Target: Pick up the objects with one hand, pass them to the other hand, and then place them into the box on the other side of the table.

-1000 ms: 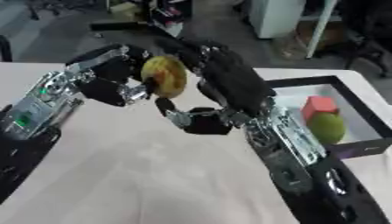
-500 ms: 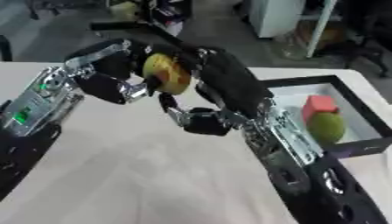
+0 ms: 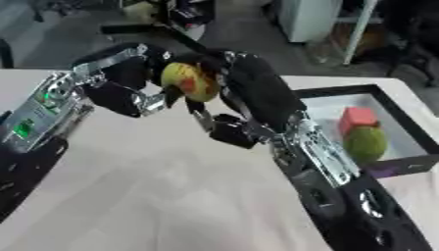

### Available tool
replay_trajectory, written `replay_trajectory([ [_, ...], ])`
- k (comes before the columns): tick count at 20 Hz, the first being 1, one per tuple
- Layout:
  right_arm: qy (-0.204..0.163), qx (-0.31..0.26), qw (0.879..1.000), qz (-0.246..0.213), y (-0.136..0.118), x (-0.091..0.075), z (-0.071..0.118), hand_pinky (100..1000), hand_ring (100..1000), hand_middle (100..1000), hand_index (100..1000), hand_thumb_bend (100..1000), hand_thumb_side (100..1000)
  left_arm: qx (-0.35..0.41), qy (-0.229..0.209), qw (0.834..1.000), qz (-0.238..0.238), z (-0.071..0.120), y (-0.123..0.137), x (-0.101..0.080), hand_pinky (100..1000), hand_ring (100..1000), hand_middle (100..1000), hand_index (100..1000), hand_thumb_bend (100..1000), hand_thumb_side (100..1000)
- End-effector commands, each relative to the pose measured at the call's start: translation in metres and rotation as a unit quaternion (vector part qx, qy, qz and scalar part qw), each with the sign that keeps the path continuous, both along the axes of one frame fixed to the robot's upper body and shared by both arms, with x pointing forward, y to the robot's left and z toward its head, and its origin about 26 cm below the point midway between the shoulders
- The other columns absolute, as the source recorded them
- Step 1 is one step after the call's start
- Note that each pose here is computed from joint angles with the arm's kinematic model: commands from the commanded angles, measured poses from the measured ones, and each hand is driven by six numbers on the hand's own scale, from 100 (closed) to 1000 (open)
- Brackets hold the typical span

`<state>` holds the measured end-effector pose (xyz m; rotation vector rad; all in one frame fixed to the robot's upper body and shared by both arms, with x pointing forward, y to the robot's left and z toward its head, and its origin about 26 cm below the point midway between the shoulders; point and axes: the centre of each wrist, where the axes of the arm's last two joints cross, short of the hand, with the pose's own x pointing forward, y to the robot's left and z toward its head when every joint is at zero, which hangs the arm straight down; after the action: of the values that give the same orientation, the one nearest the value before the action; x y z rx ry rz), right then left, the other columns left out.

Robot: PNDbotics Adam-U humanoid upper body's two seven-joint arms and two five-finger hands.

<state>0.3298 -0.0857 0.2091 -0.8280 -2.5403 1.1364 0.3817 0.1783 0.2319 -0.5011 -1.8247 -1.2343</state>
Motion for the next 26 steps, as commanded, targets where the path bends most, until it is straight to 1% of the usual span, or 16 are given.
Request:
replay_trajectory([
  [1, -0.023, 0.022, 0.999, -0.037, -0.007, 0.007, 0.004, 160, 316, 289, 364, 100, 100, 0.008, -0.027, 1.000, 0.002, 0.012, 0.009, 0.000, 485, 455, 411, 517, 298, 100],
  [2, -0.023, 0.023, 0.999, -0.042, -0.009, 0.008, 0.002, 159, 315, 280, 341, 100, 100, 0.015, -0.028, 0.999, 0.007, 0.011, 0.013, 0.001, 508, 487, 452, 565, 498, 100],
  [4, -0.023, 0.029, 0.998, -0.052, -0.015, 0.012, 0.001, 160, 314, 271, 313, 100, 100, 0.028, -0.041, 0.998, 0.027, 0.009, 0.026, 0.004, 546, 537, 503, 635, 808, 319],
  [5, -0.023, 0.034, 0.998, -0.055, -0.018, 0.013, 0.001, 160, 314, 270, 310, 100, 100, 0.032, -0.051, 0.997, 0.040, 0.009, 0.033, 0.005, 549, 541, 507, 640, 833, 336],
  [6, -0.023, 0.041, 0.997, -0.062, -0.023, 0.015, 0.002, 164, 312, 262, 287, 100, 100, 0.033, -0.058, 0.996, 0.062, 0.008, 0.044, 0.007, 566, 569, 537, 674, 1000, 440],
  [8, -0.022, 0.060, 0.995, -0.077, -0.036, 0.020, 0.005, 180, 317, 257, 261, 100, 100, 0.031, -0.072, 0.990, 0.113, 0.005, 0.066, 0.010, 580, 588, 565, 703, 1000, 524],
  [10, -0.019, 0.082, 0.991, -0.102, -0.051, 0.026, 0.008, 184, 315, 252, 245, 100, 100, 0.022, -0.086, 0.981, 0.170, 0.003, 0.089, 0.012, 583, 596, 578, 715, 1000, 573],
  [12, -0.010, 0.111, 0.983, -0.147, -0.076, 0.036, 0.010, 172, 304, 241, 237, 100, 100, 0.001, -0.099, 0.963, 0.250, 0.000, 0.117, 0.010, 578, 597, 581, 717, 1000, 617],
  [14, 0.008, 0.146, 0.969, -0.200, -0.104, 0.049, 0.010, 163, 296, 231, 230, 100, 100, -0.024, -0.105, 0.940, 0.325, -0.006, 0.142, 0.005, 572, 598, 581, 716, 1000, 660],
  [16, 0.026, 0.171, 0.949, -0.262, -0.134, 0.064, 0.005, 153, 289, 222, 225, 100, 100, -0.048, -0.107, 0.916, 0.383, -0.014, 0.159, -0.002, 569, 598, 581, 714, 1000, 676],
  [17, 0.037, 0.183, 0.936, -0.300, -0.151, 0.073, 0.001, 148, 286, 218, 223, 100, 100, -0.060, -0.107, 0.905, 0.408, -0.018, 0.166, -0.006, 568, 597, 580, 713, 1000, 681],
  [19, 0.072, 0.208, 0.901, -0.373, -0.185, 0.091, -0.013, 141, 275, 206, 219, 100, 100, -0.082, -0.105, 0.885, 0.446, -0.027, 0.177, -0.015, 560, 588, 571, 703, 1000, 705],
  [21, 0.118, 0.222, 0.861, -0.442, -0.217, 0.109, -0.034, 142, 275, 207, 220, 100, 100, -0.105, -0.105, 0.868, 0.474, -0.035, 0.185, -0.025, 556, 581, 560, 693, 1000, 719],
  [23, 0.170, 0.218, 0.828, -0.487, -0.240, 0.123, -0.055, 178, 301, 236, 234, 100, 100, -0.128, -0.107, 0.854, 0.493, -0.039, 0.189, -0.034, 555, 576, 553, 689, 1000, 727],
  [25, 0.220, 0.205, 0.800, -0.520, -0.256, 0.132, -0.076, 251, 351, 298, 309, 100, 100, -0.155, -0.109, 0.842, 0.505, -0.043, 0.187, -0.042, 556, 574, 550, 688, 1000, 729],
  [26, 0.240, 0.192, 0.789, -0.532, -0.261, 0.136, -0.086, 373, 450, 419, 527, 100, 100, -0.165, -0.110, 0.838, 0.508, -0.044, 0.184, -0.044, 557, 576, 550, 688, 1000, 732],
])
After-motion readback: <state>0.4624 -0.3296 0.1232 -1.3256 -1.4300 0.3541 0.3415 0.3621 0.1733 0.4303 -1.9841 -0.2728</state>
